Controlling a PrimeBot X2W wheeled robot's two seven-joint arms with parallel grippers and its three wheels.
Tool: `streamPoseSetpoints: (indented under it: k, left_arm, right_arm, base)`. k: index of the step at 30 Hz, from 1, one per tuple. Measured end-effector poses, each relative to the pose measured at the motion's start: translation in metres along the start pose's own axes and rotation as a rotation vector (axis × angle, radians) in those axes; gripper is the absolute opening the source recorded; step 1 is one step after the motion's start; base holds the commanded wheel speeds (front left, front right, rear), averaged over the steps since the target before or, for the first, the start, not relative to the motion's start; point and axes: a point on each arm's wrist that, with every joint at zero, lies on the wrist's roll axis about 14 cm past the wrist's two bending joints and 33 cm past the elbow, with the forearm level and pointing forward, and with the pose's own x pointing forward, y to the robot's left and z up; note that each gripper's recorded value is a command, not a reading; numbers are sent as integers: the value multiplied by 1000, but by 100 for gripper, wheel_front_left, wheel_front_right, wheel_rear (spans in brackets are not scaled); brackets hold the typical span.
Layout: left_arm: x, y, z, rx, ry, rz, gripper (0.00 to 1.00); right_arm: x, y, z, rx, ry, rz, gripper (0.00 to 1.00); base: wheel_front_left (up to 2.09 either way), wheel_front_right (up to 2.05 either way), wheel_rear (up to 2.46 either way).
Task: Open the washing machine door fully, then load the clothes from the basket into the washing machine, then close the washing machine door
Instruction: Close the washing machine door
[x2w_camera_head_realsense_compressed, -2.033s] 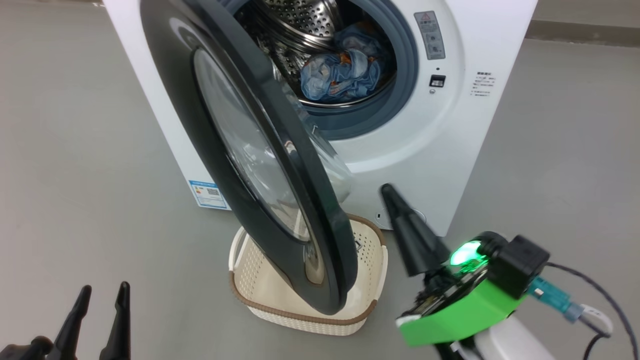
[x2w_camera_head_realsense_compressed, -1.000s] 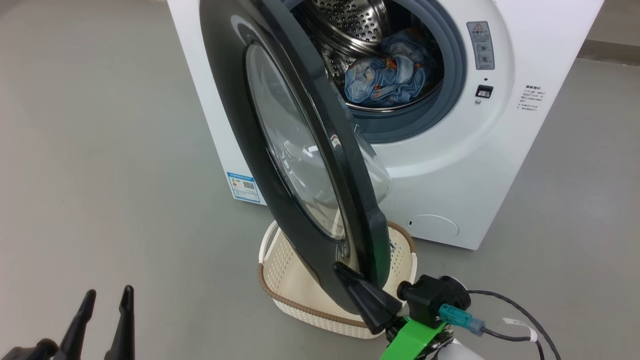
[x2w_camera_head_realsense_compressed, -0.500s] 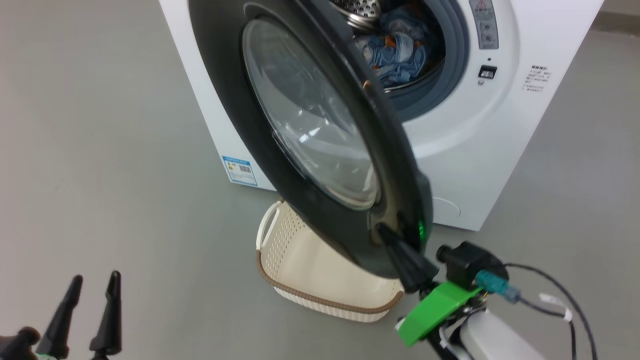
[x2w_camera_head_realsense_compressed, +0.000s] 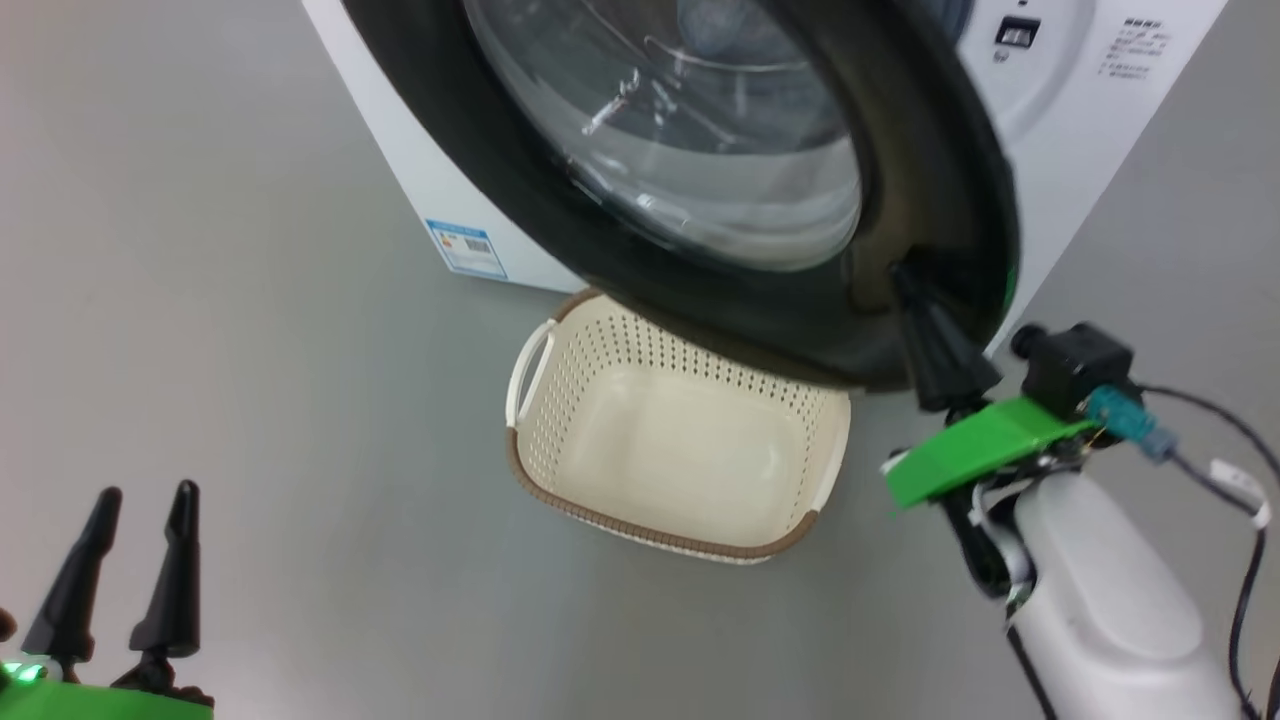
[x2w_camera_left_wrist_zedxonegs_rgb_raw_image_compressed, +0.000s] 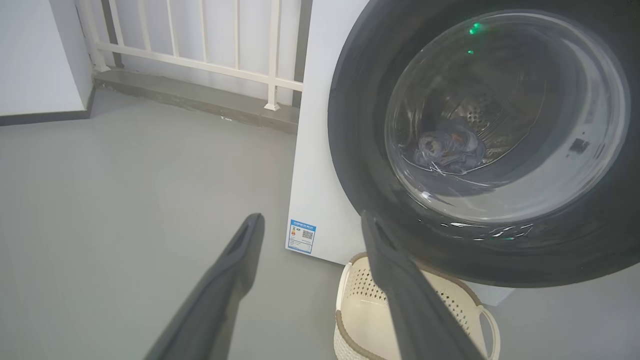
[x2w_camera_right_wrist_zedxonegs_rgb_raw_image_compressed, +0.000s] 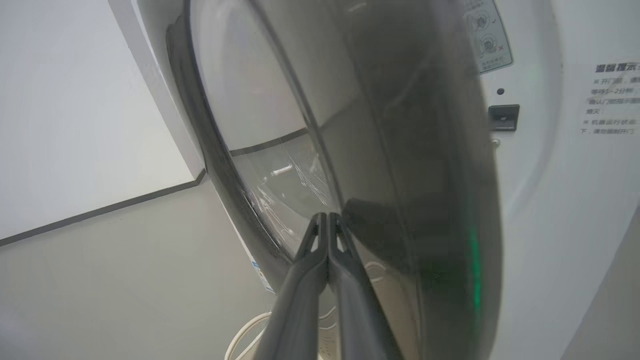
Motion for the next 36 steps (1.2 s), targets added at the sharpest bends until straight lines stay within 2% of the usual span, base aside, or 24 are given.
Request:
streamPoseSetpoints:
  k: [8, 14, 21, 27, 36]
  left_arm:
    - [16, 4, -8, 8, 45, 6, 100]
    - [27, 10, -10, 14, 58, 21, 100]
    - [34, 16, -15, 21, 77, 42, 100]
    - [39, 20, -16, 19, 79, 57, 100]
    - [42, 15, -10, 11, 56, 41, 100]
  right_arm:
    - [33, -54, 1, -16, -20, -112, 0]
    - [63, -69, 5, -50, -38, -122, 0]
    - [87, -102, 8, -44, -68, -196, 0]
    - [104, -102, 11, -47, -89, -189, 0]
    - [102, -101, 24, -70, -107, -194, 0]
  base:
    - [0, 0, 0]
    - [0, 0, 0]
    - [0, 0, 0]
    - [0, 0, 0]
    - [0, 0, 0]
